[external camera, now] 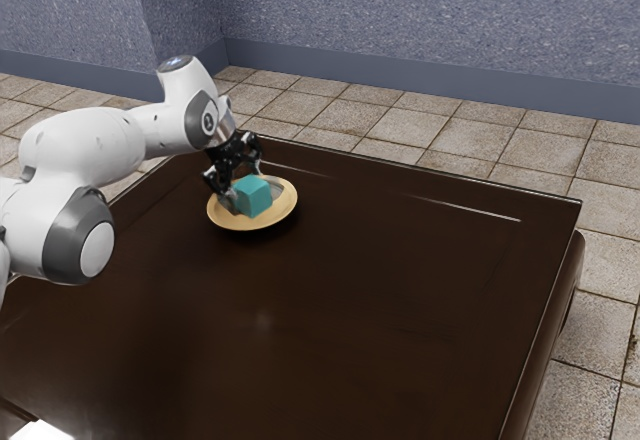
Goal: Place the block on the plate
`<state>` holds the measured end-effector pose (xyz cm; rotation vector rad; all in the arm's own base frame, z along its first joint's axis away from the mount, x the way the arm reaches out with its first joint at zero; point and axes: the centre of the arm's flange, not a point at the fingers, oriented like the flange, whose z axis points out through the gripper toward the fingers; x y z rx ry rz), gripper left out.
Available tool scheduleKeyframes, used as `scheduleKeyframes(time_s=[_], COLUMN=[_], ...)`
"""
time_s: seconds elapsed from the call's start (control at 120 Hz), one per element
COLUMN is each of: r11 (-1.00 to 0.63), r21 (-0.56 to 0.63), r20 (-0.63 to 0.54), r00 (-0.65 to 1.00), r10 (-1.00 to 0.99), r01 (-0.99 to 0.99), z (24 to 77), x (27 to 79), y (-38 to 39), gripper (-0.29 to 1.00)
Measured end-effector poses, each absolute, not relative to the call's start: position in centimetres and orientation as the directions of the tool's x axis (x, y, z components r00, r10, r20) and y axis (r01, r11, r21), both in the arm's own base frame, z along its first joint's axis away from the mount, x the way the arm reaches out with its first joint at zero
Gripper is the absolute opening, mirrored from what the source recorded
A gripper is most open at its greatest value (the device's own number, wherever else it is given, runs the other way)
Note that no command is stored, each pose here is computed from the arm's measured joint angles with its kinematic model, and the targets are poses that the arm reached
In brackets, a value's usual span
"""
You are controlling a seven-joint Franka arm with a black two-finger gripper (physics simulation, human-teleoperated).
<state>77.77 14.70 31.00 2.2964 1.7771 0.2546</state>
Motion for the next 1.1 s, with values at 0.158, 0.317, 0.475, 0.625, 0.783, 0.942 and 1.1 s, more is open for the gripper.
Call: scheduleKeyframes(time_s=[0.158, 0.317, 0.475, 0.625, 0.783, 0.942, 1.1], r11=[-0.248, -0.251, -0.314, -0.502, -0.754, -0.893, -0.952], r21=[0.307, 0.338, 0.338, 0.286, 0.215, 0.155, 0.103], r20=[0.013, 0.018, -0.011, -0.065, -0.070, -0.054, -0.090], r00=[0.256, 0.260, 0.337, 0.539, 0.780, 0.906, 0.956], r10=[0.967, 0.965, 0.941, 0.839, 0.622, 0.420, 0.278], r01=[0.919, 0.907, 0.887, 0.816, 0.621, 0.423, 0.287], z=[31.9, 36.2, 41.9, 46.2, 52.3, 57.5, 57.7], x=[77.9, 76.9, 73.5, 70.1, 66.9, 63.7, 61.9], y=[14.7, 14.6, 12.2, 8.2, 1.0, -3.7, -5.1], gripper=[0.63, 0.67, 0.69, 0.70, 0.70, 0.70, 0.70])
